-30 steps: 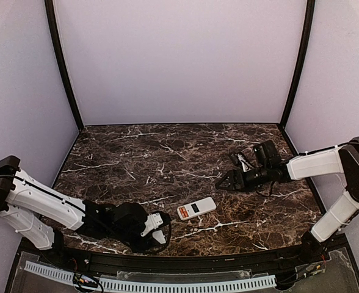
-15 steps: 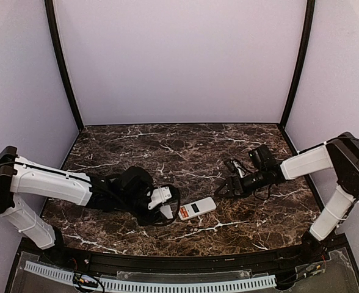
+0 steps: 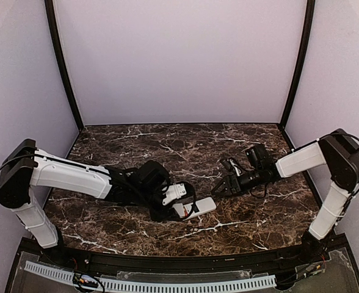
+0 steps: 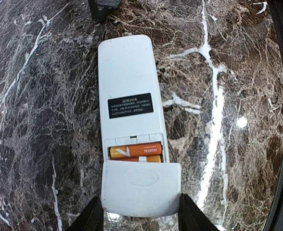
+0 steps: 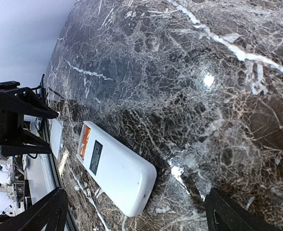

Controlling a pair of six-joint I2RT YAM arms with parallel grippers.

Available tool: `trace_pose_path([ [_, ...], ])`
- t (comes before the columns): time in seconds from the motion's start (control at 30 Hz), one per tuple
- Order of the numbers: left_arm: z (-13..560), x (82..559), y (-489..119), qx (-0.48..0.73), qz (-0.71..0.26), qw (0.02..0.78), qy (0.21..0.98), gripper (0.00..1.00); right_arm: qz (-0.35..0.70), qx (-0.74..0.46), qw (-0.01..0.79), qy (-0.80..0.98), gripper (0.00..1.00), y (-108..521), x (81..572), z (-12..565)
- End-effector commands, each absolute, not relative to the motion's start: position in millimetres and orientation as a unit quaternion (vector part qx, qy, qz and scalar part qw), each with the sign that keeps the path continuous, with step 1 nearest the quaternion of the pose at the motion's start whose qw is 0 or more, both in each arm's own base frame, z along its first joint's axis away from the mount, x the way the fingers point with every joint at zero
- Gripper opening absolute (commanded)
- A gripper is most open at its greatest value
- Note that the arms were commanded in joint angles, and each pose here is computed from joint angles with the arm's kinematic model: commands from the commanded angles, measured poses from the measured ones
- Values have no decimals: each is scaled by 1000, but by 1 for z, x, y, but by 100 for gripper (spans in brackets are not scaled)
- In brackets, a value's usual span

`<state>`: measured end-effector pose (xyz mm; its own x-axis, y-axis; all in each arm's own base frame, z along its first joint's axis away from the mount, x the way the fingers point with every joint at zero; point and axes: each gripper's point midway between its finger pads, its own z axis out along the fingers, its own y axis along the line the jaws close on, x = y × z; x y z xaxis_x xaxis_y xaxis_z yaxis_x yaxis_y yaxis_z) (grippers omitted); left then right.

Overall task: Load the batteries into the remote control
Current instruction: Load the battery into the remote control without the battery cover.

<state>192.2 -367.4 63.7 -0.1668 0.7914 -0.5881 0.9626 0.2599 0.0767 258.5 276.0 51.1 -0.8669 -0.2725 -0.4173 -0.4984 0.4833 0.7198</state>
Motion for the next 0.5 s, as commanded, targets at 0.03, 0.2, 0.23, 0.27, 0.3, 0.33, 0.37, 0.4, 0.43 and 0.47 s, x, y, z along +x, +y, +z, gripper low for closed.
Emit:
trace_pose_path([
  [0.03, 63, 193, -378, 594, -174, 262, 741, 40, 456, -219, 104, 857, 96, 274, 255, 37],
  [0.2, 55, 195, -382, 592, -174, 258, 743, 40, 462, -224, 101, 852, 90, 275, 253, 38],
  [0.23, 53, 195, -383, 591, -175, 257, 744, 40, 461, -224, 101, 853, 90, 275, 253, 37],
  [0.27, 53, 195, -384, 591, -177, 257, 744, 40, 461, -224, 101, 853, 90, 275, 253, 37],
  [0.3, 53, 195, -385, 590, -178, 257, 745, 40, 461, -224, 100, 853, 90, 275, 253, 37],
  [0.33, 52, 195, -385, 590, -178, 255, 745, 40, 461, -224, 100, 853, 89, 275, 253, 37],
  [0.37, 52, 196, -387, 589, -178, 255, 745, 40, 462, -224, 100, 852, 89, 275, 253, 37],
  [0.4, 52, 197, -387, 589, -177, 256, 746, 40, 461, -224, 99, 853, 89, 274, 252, 36],
  [0.43, 52, 197, -387, 588, -176, 256, 747, 40, 461, -224, 99, 853, 89, 274, 252, 36],
  [0.47, 52, 198, -387, 588, -175, 258, 747, 40, 461, -224, 99, 853, 89, 274, 252, 36],
])
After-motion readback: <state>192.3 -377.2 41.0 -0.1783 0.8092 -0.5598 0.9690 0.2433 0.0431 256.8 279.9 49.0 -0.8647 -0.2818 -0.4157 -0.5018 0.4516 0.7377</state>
